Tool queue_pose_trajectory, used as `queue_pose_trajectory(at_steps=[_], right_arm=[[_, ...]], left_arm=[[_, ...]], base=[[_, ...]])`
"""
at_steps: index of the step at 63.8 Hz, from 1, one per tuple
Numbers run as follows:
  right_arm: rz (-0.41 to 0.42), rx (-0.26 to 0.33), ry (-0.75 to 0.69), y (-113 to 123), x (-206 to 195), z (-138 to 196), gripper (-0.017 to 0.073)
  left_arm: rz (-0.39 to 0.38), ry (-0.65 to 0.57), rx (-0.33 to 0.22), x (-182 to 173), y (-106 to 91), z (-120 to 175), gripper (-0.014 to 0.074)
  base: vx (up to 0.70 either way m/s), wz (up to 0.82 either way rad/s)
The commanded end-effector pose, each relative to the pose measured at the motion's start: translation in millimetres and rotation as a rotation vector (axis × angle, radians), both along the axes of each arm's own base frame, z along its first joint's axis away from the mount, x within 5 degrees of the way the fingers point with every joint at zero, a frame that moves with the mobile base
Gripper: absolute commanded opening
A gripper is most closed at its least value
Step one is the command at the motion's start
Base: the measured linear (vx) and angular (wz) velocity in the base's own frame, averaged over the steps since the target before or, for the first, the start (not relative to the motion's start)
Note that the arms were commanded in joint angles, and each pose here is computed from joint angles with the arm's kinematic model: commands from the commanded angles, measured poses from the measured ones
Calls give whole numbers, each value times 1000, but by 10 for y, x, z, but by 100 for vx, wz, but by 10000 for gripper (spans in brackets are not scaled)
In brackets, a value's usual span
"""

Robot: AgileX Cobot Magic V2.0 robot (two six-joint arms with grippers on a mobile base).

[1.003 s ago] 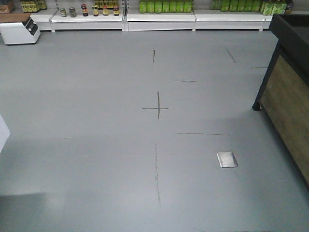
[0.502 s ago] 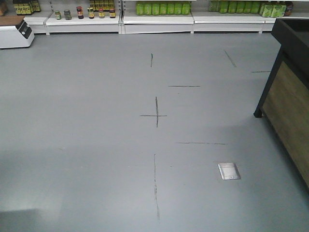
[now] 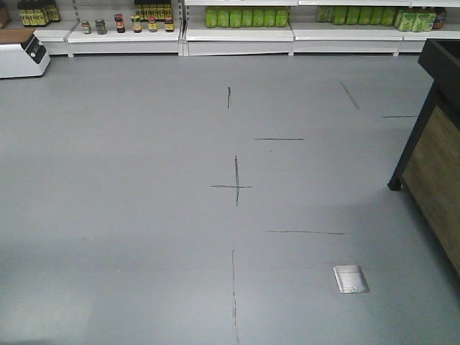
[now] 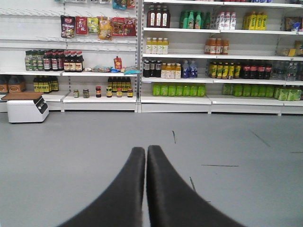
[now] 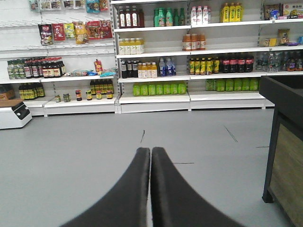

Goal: Pick three apples into basket with both arms
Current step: 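Drive the base forward across the floor toward the fruit tables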

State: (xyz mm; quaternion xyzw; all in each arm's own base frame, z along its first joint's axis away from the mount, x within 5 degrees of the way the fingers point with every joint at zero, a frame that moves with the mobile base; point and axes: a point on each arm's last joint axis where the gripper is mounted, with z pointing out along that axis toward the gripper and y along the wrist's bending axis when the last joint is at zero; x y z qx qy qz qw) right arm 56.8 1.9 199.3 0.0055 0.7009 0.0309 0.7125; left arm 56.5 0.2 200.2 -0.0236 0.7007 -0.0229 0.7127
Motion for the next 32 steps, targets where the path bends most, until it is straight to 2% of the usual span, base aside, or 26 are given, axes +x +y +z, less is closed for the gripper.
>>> queue_pose_trajectory(at_steps=[1,32], right_arm=[[-3,-2,-77,0,-6,31,-9],[-3,-2,-77,0,-6,31,-9]], left_arm=[[-5,-68,-19,-5,-4,1,-6],[-5,-68,-19,-5,-4,1,-6]], base=[[21,2],[17,-4]])
